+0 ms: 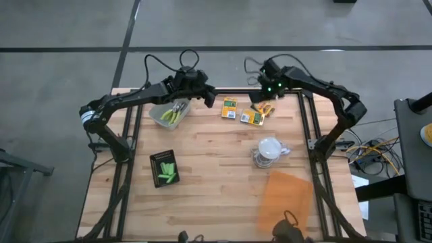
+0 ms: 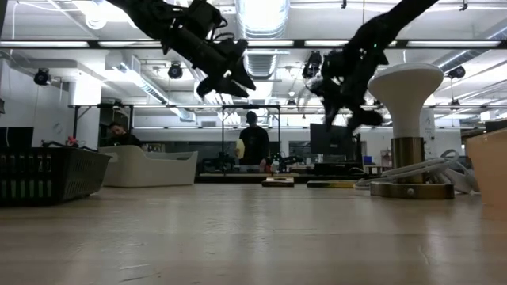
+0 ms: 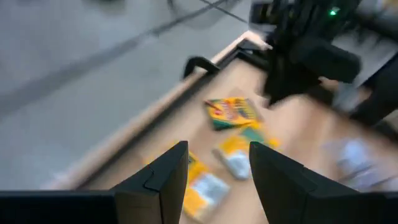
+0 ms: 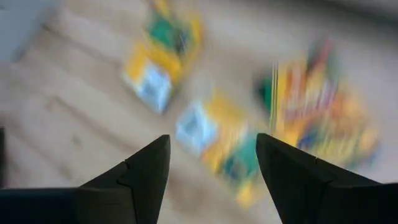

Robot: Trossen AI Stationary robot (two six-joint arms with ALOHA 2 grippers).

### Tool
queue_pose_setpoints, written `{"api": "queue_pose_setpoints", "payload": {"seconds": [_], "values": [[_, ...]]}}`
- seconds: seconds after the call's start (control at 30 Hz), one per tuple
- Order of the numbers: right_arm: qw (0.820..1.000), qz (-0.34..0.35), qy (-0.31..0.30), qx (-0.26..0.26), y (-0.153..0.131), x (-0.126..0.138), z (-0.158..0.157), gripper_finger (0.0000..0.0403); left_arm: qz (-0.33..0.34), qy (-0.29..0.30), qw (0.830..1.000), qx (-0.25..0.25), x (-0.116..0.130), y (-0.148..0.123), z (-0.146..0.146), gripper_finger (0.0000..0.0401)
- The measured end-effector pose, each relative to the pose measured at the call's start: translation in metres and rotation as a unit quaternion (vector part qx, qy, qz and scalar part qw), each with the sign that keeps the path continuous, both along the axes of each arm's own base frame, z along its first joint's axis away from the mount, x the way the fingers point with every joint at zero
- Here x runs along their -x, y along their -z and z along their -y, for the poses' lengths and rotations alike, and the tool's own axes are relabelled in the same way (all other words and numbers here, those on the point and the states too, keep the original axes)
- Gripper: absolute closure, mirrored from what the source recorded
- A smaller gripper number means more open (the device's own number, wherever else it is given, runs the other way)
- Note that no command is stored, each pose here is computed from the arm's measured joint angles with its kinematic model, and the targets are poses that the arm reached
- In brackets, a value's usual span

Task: Pick & Place School Supplies
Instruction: Put the yellow yellow crayon box into the orange bin

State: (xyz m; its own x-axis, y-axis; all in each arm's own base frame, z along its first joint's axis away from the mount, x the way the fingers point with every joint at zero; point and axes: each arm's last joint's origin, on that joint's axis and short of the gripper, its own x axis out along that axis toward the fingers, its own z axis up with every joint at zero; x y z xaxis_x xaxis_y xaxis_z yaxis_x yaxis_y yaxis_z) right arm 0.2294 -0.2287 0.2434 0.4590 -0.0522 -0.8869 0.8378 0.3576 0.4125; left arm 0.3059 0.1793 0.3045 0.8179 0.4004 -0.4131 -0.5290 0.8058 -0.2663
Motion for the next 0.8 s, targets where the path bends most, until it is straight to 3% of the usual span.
{"api": "queue_pose_setpoints", "payload": {"seconds": [0.1,0.2,0.3,0.43,0.8], "values": [[0.984,0.033,-0.087,0.151,-0.022,-0.008,0.004,0.017,0.06,-0.028,0.989,0.131,0.001,0.0,-0.002,0.0224],[0.938,0.062,-0.202,0.276,-0.037,-0.014,-0.002,0.017,0.096,-0.045,0.968,0.229,0.004,0.0,-0.005,0.0224],[0.903,0.075,-0.258,0.336,-0.04,-0.02,-0.009,0.017,0.105,-0.068,0.954,0.272,0.008,0.002,-0.01,0.0224],[0.878,0.099,-0.288,0.37,-0.035,-0.019,-0.012,0.017,0.1,-0.091,0.947,0.29,0.009,0.01,-0.018,0.0224],[0.919,0.109,-0.23,0.301,-0.009,-0.015,-0.018,0.017,0.095,-0.129,0.948,0.276,0.008,0.016,-0.024,0.0224]]}}
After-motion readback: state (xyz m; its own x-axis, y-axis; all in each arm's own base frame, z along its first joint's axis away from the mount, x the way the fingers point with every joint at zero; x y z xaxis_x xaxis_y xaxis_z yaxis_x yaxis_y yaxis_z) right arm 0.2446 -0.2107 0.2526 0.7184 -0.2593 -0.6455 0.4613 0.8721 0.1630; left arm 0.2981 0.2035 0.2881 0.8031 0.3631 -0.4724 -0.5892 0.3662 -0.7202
